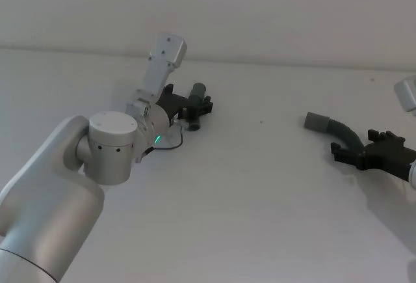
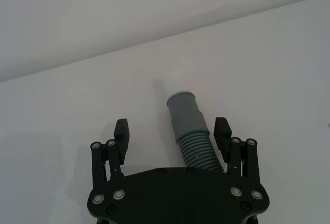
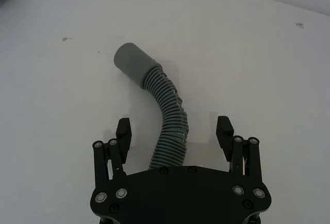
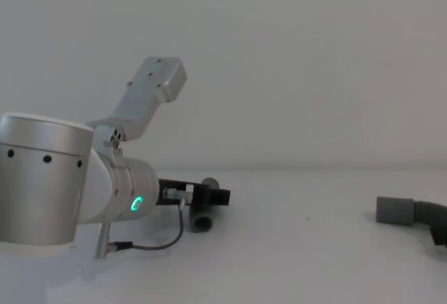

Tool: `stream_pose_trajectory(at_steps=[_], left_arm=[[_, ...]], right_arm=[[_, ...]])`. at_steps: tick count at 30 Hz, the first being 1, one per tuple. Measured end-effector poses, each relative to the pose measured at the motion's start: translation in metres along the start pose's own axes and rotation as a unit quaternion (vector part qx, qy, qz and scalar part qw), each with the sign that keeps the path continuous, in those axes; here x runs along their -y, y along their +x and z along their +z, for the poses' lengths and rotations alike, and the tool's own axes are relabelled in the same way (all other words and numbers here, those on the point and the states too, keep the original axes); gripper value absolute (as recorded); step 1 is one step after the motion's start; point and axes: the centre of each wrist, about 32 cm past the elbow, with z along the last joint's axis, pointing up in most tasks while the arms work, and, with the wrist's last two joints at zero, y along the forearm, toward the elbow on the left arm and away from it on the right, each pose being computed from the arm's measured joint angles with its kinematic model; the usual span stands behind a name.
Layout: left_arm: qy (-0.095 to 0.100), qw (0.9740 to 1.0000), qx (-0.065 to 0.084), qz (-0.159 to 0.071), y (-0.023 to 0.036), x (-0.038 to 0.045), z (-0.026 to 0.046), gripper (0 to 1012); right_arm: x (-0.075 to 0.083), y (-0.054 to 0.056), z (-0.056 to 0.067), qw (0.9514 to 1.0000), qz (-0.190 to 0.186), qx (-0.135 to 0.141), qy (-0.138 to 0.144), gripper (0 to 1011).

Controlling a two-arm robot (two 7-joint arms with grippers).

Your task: Use both hands to pick up one end of the pipe from the table, align the ends, and insert them.

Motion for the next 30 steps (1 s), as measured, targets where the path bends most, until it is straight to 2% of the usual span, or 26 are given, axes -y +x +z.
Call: stream_pose_trajectory(at_steps=[30], left_arm=[[0.0,1.0,0.0,0.0,0.0,0.0,0.0,1000]], right_arm=[[0.0,0.0001,0.0001,1.0,0.0,0.0,0.0,1002]])
